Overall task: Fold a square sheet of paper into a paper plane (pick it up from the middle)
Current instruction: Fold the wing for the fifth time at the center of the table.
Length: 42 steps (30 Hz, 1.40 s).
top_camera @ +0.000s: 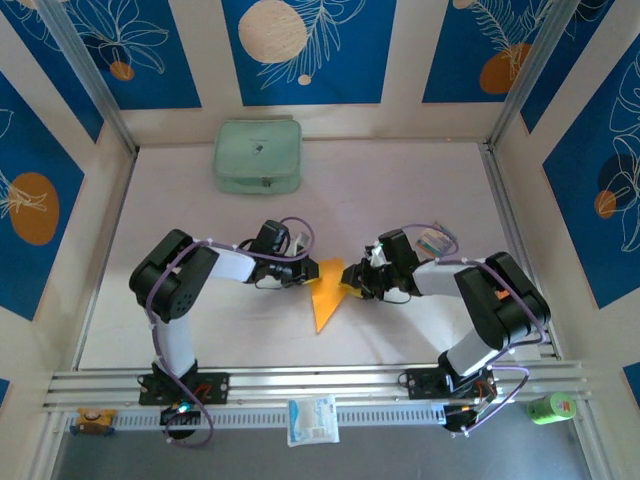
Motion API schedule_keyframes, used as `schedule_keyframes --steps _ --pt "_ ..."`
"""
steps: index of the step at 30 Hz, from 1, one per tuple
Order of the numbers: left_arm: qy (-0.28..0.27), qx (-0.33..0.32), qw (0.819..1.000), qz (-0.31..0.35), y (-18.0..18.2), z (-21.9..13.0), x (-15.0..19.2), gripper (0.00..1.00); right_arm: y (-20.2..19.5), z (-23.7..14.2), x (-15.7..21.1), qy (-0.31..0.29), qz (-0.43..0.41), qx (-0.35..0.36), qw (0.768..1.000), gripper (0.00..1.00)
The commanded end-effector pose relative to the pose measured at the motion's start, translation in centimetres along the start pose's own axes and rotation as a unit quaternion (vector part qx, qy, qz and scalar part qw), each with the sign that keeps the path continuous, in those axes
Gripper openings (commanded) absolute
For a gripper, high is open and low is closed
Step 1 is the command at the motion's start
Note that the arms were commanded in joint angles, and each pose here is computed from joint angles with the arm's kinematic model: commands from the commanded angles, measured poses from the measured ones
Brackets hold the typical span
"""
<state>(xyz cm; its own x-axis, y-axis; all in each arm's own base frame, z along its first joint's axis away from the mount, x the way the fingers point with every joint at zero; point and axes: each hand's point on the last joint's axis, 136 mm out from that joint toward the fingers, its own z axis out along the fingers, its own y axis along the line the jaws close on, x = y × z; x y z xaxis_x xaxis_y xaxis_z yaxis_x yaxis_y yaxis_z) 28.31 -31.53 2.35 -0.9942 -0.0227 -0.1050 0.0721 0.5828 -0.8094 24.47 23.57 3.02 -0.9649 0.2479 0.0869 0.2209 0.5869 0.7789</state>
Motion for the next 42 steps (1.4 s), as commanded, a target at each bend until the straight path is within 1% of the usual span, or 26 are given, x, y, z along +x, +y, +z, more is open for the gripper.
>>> schedule_keyframes --steps 1,8,13,18,23,29,33,37,42 --pt "0.015 -0.018 0.999 -0.027 1.9 0.1 1.1 0.04 1.2 0.2 -0.1 0.021 -0.026 -0.025 0.999 0.3" --pt "0.014 -0.011 1.0 -0.024 1.5 0.1 1.0 0.04 0.6 0.5 -0.2 0.027 -0.025 -0.027 0.999 0.24" --pt "0.003 0.027 1.0 -0.006 -0.9 -0.4 0.0 0.07 -0.8 0.6 -0.3 0.021 0.004 -0.002 1.0 0.19" --pt "-0.006 0.031 0.999 0.006 -2.4 -1.3 -0.5 0.1 -1.0 0.2 -0.4 -0.001 0.029 -0.002 1.0 0.15" --pt "-0.011 0.03 0.999 0.006 -2.9 -1.9 -0.1 0.12 -0.9 -0.1 -0.5 -0.024 0.046 0.006 0.999 0.12" --pt "-0.003 0.011 1.0 -0.006 -1.9 -1.6 0.8 0.12 -1.2 -0.8 -0.4 -0.062 0.073 0.016 0.995 0.12" --pt "0.006 0.006 1.0 -0.013 -1.2 -0.8 1.1 0.1 -1.4 -1.1 0.1 -0.074 0.087 0.02 0.993 0.12" --pt "0.019 0.0 1.0 -0.018 -0.7 0.1 1.4 0.08 -1.0 -1.2 0.6 -0.068 0.073 0.009 0.995 0.13" --pt "0.034 -0.014 0.999 -0.022 0.5 0.7 2.1 0.05 0.1 -1.1 1.1 -0.043 0.035 -0.015 0.998 0.18"
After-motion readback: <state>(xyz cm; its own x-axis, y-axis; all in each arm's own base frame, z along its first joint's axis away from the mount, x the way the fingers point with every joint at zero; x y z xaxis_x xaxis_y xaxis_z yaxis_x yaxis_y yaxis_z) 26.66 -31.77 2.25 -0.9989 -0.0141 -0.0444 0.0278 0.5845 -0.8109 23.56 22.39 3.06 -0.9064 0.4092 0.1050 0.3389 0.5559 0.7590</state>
